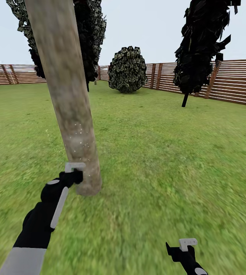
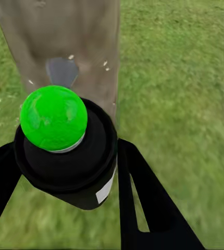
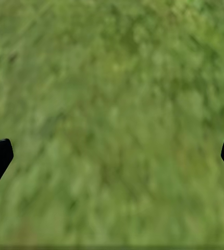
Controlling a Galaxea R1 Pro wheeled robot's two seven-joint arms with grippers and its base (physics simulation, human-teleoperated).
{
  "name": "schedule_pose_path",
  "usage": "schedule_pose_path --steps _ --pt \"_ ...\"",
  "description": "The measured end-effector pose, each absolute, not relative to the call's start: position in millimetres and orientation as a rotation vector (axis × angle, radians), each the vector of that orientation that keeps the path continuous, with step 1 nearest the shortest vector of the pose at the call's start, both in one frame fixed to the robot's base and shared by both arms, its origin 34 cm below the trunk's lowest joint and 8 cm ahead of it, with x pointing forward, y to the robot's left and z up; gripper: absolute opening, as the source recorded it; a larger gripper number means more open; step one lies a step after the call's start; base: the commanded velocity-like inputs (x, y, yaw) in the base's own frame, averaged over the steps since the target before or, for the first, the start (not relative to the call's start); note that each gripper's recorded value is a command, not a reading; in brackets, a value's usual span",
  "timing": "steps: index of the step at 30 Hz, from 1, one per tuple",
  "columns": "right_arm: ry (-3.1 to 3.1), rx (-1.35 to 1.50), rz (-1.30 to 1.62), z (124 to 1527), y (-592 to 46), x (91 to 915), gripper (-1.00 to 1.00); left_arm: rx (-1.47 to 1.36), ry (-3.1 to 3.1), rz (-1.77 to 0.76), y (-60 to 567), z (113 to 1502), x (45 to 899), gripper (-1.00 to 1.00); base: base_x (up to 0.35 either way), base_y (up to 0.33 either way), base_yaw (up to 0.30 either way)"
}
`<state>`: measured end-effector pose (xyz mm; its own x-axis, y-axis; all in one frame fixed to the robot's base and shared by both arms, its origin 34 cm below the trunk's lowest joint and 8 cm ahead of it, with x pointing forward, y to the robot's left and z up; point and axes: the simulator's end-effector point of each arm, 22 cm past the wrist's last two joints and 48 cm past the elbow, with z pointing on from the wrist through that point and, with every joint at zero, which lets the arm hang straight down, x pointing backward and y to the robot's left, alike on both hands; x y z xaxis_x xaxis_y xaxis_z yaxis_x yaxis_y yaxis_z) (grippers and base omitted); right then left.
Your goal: In the garden, pick up the pesticide atomizer on the floor and spray pesticide onto both trees until each tree trunk is fully covered.
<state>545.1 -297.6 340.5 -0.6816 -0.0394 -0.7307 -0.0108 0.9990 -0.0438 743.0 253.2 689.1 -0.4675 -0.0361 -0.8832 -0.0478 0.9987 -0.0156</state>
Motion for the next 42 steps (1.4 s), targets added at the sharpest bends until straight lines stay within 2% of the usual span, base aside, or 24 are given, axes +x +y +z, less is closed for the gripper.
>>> schedule_pose_path --steps 6,12,26,36,42 --pt "2.321 -0.035 -0.045 340.5 -297.6 545.1 1.0 -0.145 2.081 0.1 317.7 687.8 737.5 -1.0 0.0 0.0 0.0" --pt "2.321 -0.035 -0.045 340.5 -297.7 545.1 1.0 -0.143 2.088 0.133 334.2 689.6 736.7 -1.0 0.0 0.0 0.0" --pt "2.324 -0.034 -0.044 339.7 -297.4 543.9 1.0 -0.143 2.162 0.162 345.9 692.6 736.7 -1.0 0.0 0.0 0.0" --pt "2.324 -0.035 -0.044 339.5 -297.3 543.8 1.0 -0.163 2.259 0.167 352.7 599.8 733.2 -1.0 0.0 0.0 0.0" --pt "2.324 -0.035 -0.044 339.5 -297.2 543.6 1.0 -0.174 2.23 0.182 360.5 613.0 740.5 -1.0 0.0 0.0 0.0"
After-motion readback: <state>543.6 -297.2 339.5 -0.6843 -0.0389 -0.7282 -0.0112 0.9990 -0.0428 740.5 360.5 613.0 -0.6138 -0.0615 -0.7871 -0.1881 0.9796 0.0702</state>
